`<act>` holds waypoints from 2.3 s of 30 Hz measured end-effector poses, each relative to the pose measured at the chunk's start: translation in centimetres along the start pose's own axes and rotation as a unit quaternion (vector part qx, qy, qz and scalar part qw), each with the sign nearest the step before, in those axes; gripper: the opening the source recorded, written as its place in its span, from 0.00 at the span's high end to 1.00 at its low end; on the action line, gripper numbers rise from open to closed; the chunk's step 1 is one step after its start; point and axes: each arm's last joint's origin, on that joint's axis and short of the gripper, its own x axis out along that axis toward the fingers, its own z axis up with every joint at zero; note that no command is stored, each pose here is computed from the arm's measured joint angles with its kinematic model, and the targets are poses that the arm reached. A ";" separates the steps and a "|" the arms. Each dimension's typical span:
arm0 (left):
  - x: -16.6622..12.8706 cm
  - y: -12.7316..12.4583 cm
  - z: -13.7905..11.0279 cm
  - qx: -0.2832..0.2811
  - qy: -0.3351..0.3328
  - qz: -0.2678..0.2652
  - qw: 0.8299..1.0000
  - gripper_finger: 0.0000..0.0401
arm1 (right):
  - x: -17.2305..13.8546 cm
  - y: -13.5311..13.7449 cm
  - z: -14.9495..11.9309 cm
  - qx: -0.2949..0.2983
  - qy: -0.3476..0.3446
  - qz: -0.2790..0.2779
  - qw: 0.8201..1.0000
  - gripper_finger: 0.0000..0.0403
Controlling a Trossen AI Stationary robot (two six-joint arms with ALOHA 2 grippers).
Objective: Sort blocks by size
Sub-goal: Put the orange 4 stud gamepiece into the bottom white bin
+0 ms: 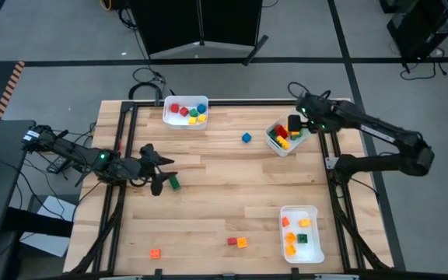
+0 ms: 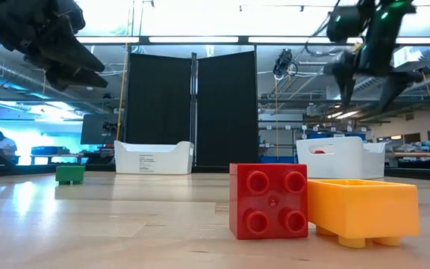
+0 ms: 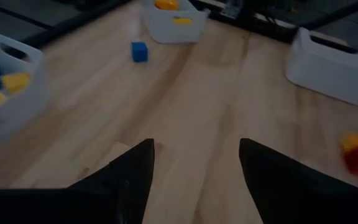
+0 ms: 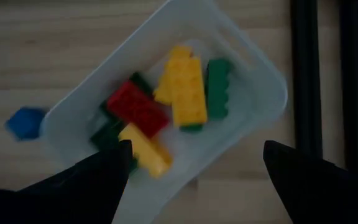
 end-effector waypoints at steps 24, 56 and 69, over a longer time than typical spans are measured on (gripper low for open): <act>-0.1 -0.6 -0.3 0.126 0.041 -0.102 0.986 0.39 | -2.7 7.2 -16.9 -0.339 -0.023 0.138 0.930 0.07; 0.3 -16.3 0.5 0.097 0.357 -0.009 0.929 0.60 | -3.8 6.2 -21.2 -0.588 -0.073 0.153 0.791 0.07; 1.0 -19.5 -0.9 0.035 0.364 -0.108 0.924 0.60 | -3.8 6.3 -21.3 -0.595 -0.075 0.158 0.785 0.07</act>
